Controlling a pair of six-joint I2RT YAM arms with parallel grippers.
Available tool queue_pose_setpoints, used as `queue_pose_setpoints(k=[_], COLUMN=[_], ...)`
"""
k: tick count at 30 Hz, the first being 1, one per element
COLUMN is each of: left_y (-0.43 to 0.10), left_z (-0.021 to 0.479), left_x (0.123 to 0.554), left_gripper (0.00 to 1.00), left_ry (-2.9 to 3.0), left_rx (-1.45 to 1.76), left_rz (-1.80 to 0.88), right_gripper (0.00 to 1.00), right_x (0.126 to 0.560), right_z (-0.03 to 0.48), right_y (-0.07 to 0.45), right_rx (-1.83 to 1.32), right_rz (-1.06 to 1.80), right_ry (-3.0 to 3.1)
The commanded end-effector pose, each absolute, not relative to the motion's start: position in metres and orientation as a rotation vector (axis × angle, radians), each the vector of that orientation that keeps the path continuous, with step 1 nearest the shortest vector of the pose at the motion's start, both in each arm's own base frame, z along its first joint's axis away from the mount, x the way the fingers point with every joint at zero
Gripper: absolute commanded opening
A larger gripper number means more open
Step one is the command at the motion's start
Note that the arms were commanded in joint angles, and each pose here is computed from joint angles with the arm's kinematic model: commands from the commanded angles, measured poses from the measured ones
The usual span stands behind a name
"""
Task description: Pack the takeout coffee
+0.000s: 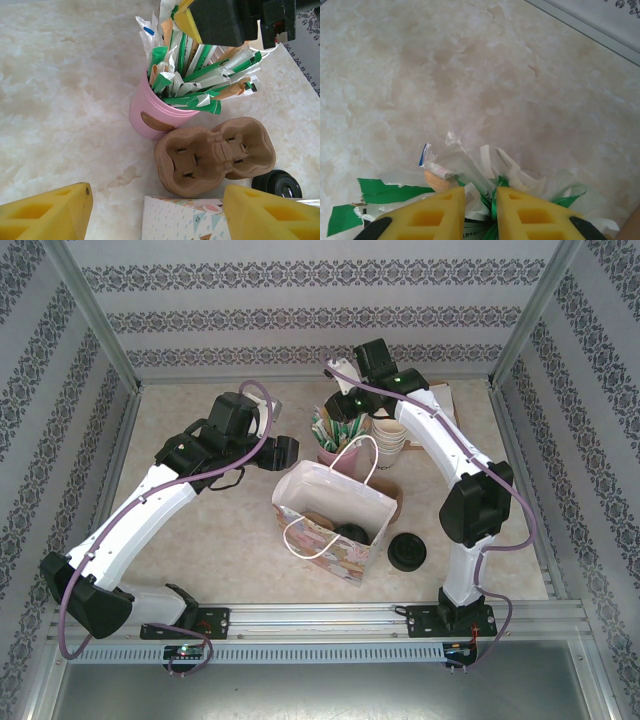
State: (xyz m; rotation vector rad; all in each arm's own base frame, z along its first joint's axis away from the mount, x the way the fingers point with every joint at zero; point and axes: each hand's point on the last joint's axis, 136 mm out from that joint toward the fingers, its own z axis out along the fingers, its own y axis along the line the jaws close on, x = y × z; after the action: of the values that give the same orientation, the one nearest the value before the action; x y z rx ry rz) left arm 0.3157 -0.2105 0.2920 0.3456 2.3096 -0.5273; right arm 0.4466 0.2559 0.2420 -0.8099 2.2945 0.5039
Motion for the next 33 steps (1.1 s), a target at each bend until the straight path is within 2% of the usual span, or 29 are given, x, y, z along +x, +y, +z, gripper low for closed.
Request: queue_pose_setpoints(k=[1,6,14,27,33], left_y=[-0.215,-0.215,-0.216,-0.216,-0.215], left_z=[0.298,0.298,0.299,0.299,0.299], left_x=[0.314,0.315,0.317,0.316,0.316], left_gripper=[0.7,0.7,0.7,0.7,0.7], left_ry=[2.297,2.297,2.292,2.297,2.3], left_rx=[0.375,0.372,0.37,0.362,0.359], left_rz=[-0.524,-0.526,-0.528,-0.529,-0.531], right_gripper=[0.24,0.33,0.36,0.35,0.29], right_x=[0.451,0.453,0.456,0.449,0.457], right_z=[0.242,0.253,0.263,0.29,0.276], right_y=[0.251,0.246,0.235,0.227,0.212], right_rx=[-0.758,-0.707,-0.631,-0.573,-0.491], right_rz=[0.457,0.456,0.463,0.464,0.449], right_ry=[2.304,2.268,2.247,2.189,2.253])
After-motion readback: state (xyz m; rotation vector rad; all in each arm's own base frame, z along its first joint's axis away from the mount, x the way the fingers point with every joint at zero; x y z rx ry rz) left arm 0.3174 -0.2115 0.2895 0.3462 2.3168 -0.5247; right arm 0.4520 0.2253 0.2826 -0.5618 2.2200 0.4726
